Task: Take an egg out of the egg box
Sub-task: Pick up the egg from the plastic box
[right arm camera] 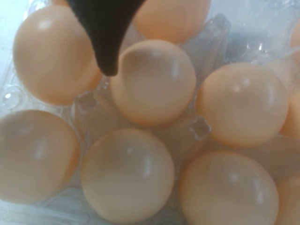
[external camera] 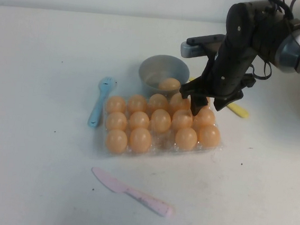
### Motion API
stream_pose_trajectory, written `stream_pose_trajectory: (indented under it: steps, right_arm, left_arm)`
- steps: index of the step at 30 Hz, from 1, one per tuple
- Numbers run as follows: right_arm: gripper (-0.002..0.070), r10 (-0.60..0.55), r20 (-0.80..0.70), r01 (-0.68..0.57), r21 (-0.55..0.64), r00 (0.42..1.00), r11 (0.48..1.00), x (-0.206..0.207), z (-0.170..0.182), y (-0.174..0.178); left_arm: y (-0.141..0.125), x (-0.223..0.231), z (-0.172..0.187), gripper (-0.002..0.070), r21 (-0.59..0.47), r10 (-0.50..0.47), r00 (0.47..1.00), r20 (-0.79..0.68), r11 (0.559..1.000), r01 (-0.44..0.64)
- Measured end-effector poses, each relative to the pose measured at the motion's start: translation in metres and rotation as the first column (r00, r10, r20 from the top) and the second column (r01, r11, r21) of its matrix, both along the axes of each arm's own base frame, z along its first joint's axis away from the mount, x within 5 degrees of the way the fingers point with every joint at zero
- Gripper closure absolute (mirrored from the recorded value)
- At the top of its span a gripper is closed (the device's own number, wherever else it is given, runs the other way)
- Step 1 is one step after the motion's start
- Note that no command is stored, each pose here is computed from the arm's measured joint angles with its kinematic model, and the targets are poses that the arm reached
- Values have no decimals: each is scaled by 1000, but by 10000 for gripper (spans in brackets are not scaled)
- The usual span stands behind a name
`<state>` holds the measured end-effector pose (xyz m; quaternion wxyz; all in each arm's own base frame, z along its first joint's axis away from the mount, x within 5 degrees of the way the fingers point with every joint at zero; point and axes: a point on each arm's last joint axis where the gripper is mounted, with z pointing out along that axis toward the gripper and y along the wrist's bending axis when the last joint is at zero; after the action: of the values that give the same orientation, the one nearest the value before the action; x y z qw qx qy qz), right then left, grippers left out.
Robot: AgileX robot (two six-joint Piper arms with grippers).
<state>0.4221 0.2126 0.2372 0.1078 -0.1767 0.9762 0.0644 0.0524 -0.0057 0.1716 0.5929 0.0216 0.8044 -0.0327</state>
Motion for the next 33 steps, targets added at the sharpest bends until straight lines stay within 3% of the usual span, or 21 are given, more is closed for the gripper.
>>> stream_pose_trajectory:
  steps: [19,26,33]
  right_arm:
    - [251,2,-44,-3,-26,999,1000,-4,-15,-2]
    - [335,1,-53,-3,-30,999,1000,-5,-18,-3]
    - [340,1,-53,-2,-28,999,1000,-5,-18,-3]
  left_arm:
    - [0,0,0,678,0,0,1000,0,1000,0]
    - [0,0,0,678,0,0,1000,0,1000,0]
    - [0,0,0,678,0,0,1000,0,1000,0]
